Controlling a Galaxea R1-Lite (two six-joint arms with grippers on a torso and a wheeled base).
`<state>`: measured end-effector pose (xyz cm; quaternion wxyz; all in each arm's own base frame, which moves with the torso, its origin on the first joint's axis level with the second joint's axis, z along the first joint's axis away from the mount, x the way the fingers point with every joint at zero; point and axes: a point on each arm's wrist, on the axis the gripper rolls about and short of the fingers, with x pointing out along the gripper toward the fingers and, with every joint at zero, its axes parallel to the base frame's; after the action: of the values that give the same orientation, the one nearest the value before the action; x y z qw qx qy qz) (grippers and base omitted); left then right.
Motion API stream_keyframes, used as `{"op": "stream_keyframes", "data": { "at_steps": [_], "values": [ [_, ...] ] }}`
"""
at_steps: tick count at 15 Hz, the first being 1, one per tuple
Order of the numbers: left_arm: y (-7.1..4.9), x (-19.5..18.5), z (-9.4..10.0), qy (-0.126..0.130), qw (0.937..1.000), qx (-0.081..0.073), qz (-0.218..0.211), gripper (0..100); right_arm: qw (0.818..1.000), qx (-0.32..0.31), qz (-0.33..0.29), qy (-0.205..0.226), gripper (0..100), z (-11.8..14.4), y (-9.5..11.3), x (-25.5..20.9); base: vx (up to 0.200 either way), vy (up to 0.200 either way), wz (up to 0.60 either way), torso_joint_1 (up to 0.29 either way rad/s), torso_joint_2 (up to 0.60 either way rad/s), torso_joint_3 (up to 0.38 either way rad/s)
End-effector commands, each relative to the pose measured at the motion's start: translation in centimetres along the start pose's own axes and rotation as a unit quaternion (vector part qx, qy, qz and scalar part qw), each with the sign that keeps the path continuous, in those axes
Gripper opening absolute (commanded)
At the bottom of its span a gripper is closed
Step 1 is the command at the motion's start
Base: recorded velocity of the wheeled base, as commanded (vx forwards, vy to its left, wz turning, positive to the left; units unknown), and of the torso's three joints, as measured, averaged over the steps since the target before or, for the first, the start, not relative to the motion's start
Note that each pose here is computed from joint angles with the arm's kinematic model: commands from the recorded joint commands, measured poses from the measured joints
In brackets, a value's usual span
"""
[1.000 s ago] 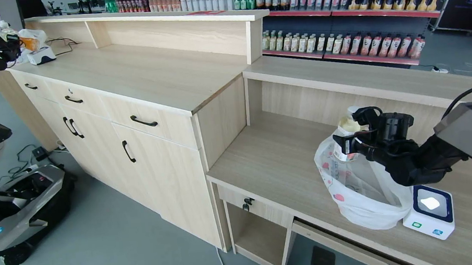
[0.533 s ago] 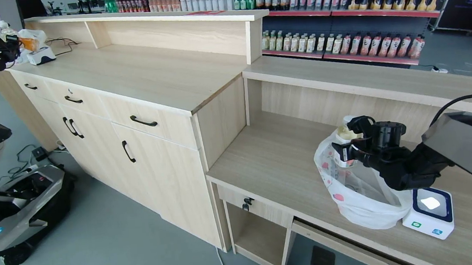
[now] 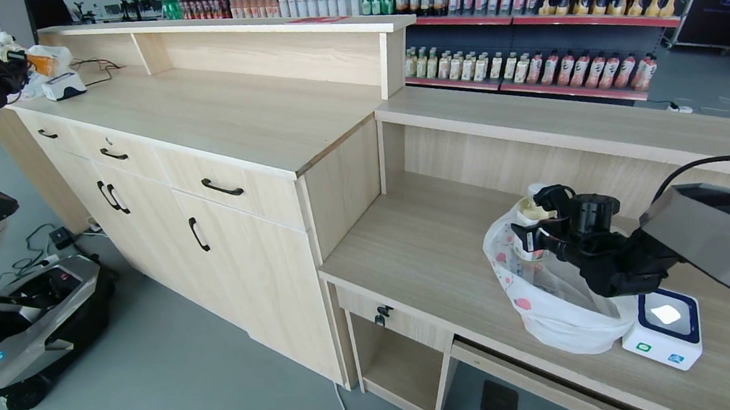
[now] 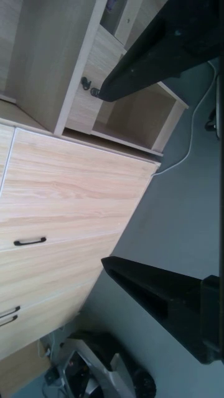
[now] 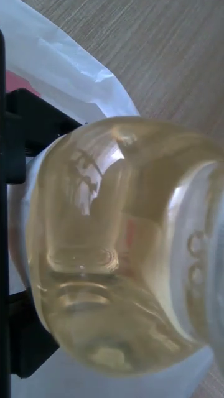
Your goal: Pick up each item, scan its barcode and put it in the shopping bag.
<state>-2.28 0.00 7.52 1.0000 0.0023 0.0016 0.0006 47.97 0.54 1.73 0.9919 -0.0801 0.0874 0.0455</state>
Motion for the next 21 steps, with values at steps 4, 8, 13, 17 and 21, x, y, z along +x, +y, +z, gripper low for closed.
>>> {"op": "stream_keyframes", "data": {
  "at_steps": [4,8,13,17,21],
  "values": [
    [0.0,0.0,0.0,0.001,1.0,0.0,0.0,100,1.0,0.001,0.002,0.015,0,-1.3,0.1,0.2,0.0,0.0,0.0,0.0,0.0,0.0],
    [0.0,0.0,0.0,0.001,1.0,0.0,0.0,100,1.0,0.001,0.001,0.012,100,-0.9,0.0,0.0,0.0,0.0,0.0,0.0,0.0,0.0],
    [0.0,0.0,0.0,0.001,1.0,0.0,0.0,100,0.999,0.004,0.033,-0.031,100,6.6,-0.7,-4.2,0.0,0.0,0.0,0.0,0.0,0.0],
    [0.0,0.0,0.0,0.001,1.0,0.0,0.0,100,0.999,-0.004,0.014,-0.043,100,12.3,-2.0,-14.7,0.0,0.0,0.0,0.0,0.0,0.0],
    [0.0,0.0,0.0,0.001,1.0,0.0,0.0,100,0.993,-0.102,-0.065,-0.01,100,10.5,-5.7,-22.2,0.0,0.0,-0.3,-0.002,0.0,0.002]
  ]
}}
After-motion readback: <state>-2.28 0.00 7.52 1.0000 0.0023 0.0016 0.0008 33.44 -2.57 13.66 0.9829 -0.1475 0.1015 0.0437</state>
